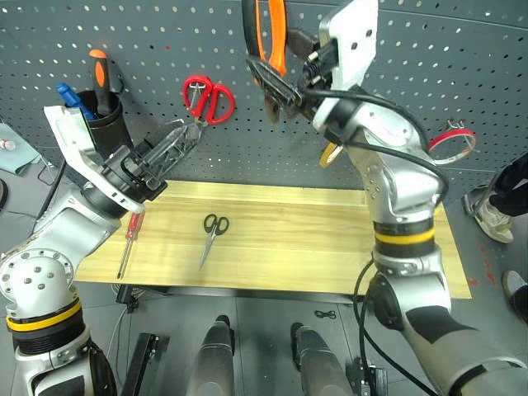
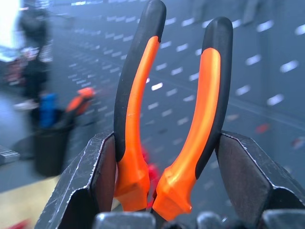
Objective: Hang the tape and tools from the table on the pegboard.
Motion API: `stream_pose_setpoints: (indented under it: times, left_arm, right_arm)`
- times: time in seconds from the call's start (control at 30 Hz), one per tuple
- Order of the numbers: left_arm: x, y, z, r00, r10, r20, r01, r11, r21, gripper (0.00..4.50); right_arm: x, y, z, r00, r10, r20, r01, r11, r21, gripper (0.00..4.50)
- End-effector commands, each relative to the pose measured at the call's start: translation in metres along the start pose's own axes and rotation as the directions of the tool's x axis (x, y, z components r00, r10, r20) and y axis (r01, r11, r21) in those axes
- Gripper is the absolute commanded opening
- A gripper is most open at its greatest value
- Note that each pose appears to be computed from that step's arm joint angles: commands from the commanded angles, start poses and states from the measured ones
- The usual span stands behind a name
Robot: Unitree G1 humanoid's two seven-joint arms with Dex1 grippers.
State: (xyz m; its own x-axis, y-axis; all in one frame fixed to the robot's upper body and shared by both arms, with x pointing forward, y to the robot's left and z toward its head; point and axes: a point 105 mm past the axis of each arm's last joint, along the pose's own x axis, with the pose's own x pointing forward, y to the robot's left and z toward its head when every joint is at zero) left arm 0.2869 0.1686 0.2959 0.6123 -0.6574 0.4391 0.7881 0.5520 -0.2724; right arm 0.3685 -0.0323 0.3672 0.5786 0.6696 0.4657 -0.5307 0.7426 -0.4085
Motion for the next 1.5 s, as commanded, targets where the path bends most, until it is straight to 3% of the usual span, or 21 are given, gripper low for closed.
stream_pose_setpoints:
  times: [0.03, 0.47, 0.9, 0.97, 1.03, 1.27, 1.5]
  left_arm:
    - [0.004, -0.003, 0.012, 0.998, -0.012, 0.062, 0.010, 1.000, 0.029, 4.50]
    - [0.006, -0.005, 0.015, 0.998, -0.013, 0.067, 0.010, 0.999, 0.033, 4.50]
    - [0.013, -0.008, 0.013, 0.998, -0.044, 0.054, 0.043, 0.999, 0.027, 4.50]
    - [0.013, -0.008, 0.012, 0.998, -0.047, 0.051, 0.046, 0.999, 0.027, 4.50]
    - [0.014, -0.007, 0.012, 0.998, -0.048, 0.051, 0.047, 0.999, 0.024, 4.50]
    - [0.014, -0.004, 0.002, 0.999, -0.046, 0.006, 0.046, 0.999, 0.028, 4.50]
    - [0.002, 0.010, -0.036, 0.981, 0.020, -0.194, 0.001, 0.995, 0.105, 4.50]
  right_arm:
    - [0.011, -0.018, 0.014, 0.987, -0.096, 0.129, 0.106, 0.992, -0.075, 2.82]
    - [0.018, -0.040, 0.011, 0.947, -0.215, 0.238, 0.260, 0.949, -0.176, 2.82]
    - [-0.002, -0.030, -0.050, 0.966, -0.243, 0.087, 0.257, 0.938, -0.233, 2.82]
    - [-0.005, -0.028, -0.052, 0.967, -0.240, 0.083, 0.253, 0.939, -0.232, 3.84]
    - [-0.006, -0.027, -0.051, 0.969, -0.232, 0.088, 0.246, 0.941, -0.234, 4.46]
    - [-0.015, -0.031, -0.040, 0.980, -0.184, 0.080, 0.197, 0.955, -0.219, 4.49]
    - [-0.052, -0.025, -0.045, 0.997, -0.020, -0.074, 0.009, 0.989, -0.147, 4.49]
